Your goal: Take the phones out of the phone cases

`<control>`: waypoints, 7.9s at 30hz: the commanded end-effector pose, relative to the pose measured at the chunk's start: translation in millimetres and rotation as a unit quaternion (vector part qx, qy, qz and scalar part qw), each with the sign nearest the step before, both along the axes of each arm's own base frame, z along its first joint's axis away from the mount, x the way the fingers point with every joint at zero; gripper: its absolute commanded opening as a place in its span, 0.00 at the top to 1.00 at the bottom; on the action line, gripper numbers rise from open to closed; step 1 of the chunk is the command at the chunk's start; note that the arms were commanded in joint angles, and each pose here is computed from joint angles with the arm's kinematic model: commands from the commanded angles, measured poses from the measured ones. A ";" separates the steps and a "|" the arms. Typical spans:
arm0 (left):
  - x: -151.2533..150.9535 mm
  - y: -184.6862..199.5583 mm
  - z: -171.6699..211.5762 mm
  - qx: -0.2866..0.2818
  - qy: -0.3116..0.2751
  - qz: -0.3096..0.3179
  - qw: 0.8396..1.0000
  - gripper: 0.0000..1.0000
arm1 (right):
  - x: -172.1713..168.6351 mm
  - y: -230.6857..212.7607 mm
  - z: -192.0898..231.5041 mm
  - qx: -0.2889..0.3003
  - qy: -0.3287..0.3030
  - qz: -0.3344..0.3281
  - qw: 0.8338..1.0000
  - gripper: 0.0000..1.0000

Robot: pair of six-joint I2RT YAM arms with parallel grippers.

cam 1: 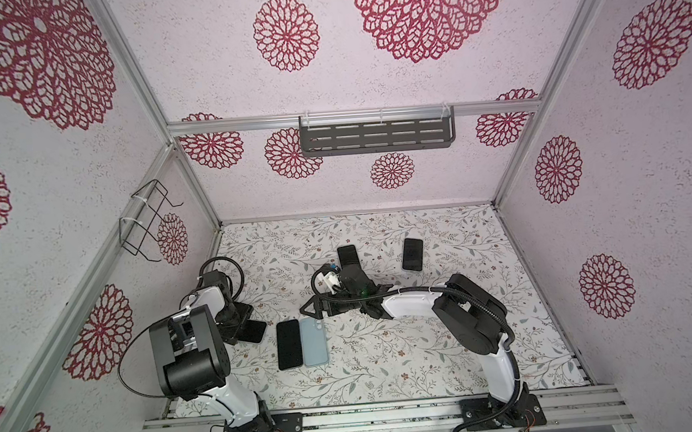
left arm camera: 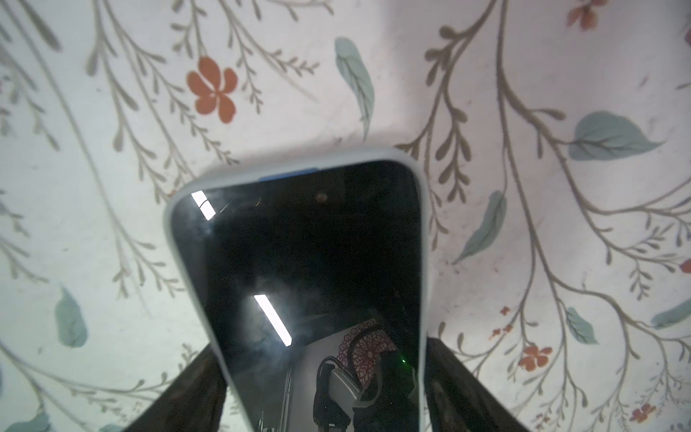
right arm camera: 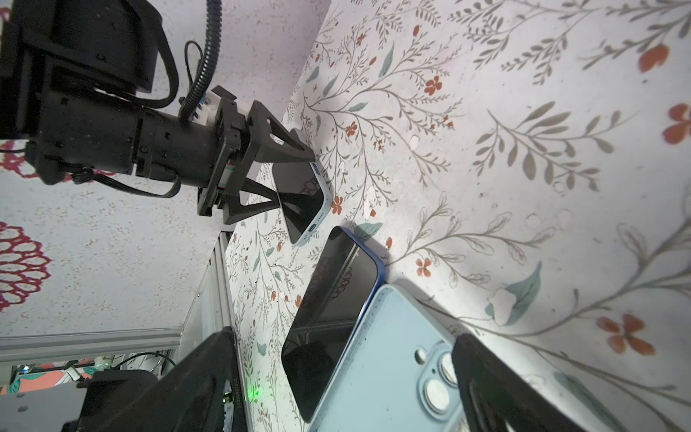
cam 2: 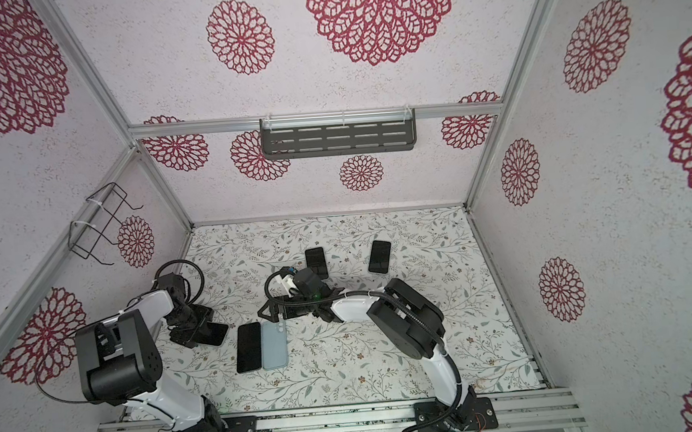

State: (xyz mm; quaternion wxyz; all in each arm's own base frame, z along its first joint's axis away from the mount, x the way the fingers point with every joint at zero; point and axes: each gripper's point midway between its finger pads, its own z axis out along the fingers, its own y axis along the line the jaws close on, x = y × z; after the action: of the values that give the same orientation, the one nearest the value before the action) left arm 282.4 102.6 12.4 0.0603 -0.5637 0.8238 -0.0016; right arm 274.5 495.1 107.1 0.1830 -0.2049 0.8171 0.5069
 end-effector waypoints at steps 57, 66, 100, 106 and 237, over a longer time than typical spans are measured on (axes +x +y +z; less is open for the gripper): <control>25.1 -26.1 -13.0 -0.015 0.049 -0.033 0.998 0.02 | -32.4 49.9 48.8 0.080 -0.025 0.067 0.994 0.04; 29.8 -39.0 -24.1 -0.046 0.005 -0.014 0.999 0.11 | -29.2 46.5 47.1 0.081 -0.025 0.064 0.994 0.04; 44.7 -47.0 14.3 -0.133 -0.125 -0.042 0.982 0.38 | 3.6 84.6 17.8 0.058 0.009 0.038 0.998 0.05; 51.1 -50.4 20.9 -0.142 -0.146 -0.054 0.978 0.39 | 12.7 96.2 5.3 0.054 0.006 0.037 0.998 0.10; 55.0 -437.5 423.4 -0.361 -0.692 -0.487 0.391 1.00 | -12.2 -275.3 291.0 0.380 -0.224 -0.161 0.883 0.39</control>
State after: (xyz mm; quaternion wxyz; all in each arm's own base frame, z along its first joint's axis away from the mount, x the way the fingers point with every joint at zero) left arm 351.4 -350.3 393.3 0.3439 0.1402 0.5884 -0.7183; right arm 283.1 223.2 370.1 0.4678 -0.0527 0.5611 0.6809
